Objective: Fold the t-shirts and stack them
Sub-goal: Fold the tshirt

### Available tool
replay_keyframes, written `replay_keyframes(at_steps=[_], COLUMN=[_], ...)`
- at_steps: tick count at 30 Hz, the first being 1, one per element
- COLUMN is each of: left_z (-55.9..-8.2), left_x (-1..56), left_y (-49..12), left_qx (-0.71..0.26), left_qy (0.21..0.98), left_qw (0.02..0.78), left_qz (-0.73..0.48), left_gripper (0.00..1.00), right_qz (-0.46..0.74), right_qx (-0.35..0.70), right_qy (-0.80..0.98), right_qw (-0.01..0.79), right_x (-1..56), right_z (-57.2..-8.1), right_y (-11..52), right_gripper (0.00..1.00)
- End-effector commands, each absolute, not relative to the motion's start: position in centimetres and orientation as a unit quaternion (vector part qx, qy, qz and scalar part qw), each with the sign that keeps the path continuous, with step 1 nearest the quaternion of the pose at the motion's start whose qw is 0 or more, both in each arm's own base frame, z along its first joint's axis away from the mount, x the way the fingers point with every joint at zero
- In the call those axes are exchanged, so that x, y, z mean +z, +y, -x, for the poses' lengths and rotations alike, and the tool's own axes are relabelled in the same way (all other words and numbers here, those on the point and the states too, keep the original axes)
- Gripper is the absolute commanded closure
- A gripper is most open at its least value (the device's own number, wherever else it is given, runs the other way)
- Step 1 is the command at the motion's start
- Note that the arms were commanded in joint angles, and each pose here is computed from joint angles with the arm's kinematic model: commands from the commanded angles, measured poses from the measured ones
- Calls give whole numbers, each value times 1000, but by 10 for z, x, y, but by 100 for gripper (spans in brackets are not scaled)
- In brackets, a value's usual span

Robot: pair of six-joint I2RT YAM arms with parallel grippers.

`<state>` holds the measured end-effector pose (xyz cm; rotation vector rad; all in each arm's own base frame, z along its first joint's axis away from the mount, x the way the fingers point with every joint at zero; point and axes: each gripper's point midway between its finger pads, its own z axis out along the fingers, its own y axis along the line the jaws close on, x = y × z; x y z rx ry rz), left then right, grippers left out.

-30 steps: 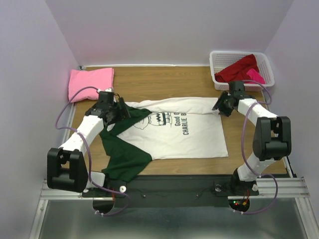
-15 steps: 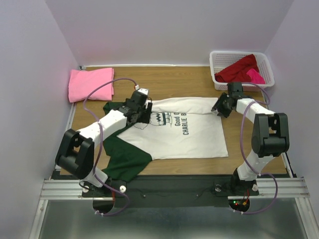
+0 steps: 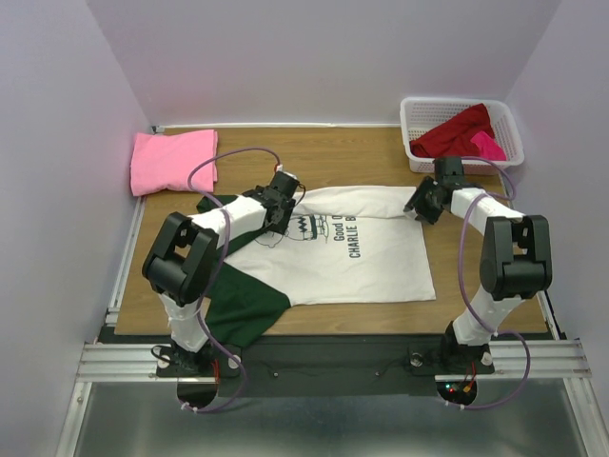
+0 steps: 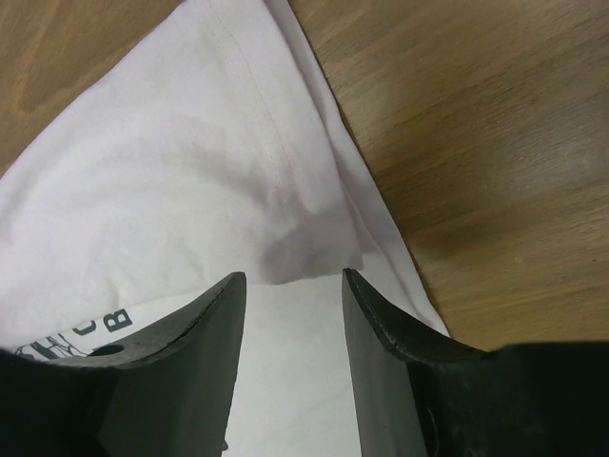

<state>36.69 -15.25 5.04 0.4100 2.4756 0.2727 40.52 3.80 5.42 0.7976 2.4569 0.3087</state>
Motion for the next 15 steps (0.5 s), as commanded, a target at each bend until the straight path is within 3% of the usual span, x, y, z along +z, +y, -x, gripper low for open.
replay_keyframes(at_steps=[1, 8, 15], left_z=[-380, -382, -384], left_x=[61, 48, 55], left_y=[-155, -154, -155], left_qx=[114, 123, 126], left_qy=[927, 928, 927], left_qw=[319, 311, 312], left_qz=[-158, -162, -164], left_gripper=[28, 34, 60], right_qz=[-305, -310, -313], right_qx=[106, 100, 87], right_qy=[906, 903, 902], right_qw=[275, 279, 283], right_x=[47, 46, 44], right_z=[-411, -413, -413], right_y=[31, 29, 24], right_gripper=[49, 49, 52])
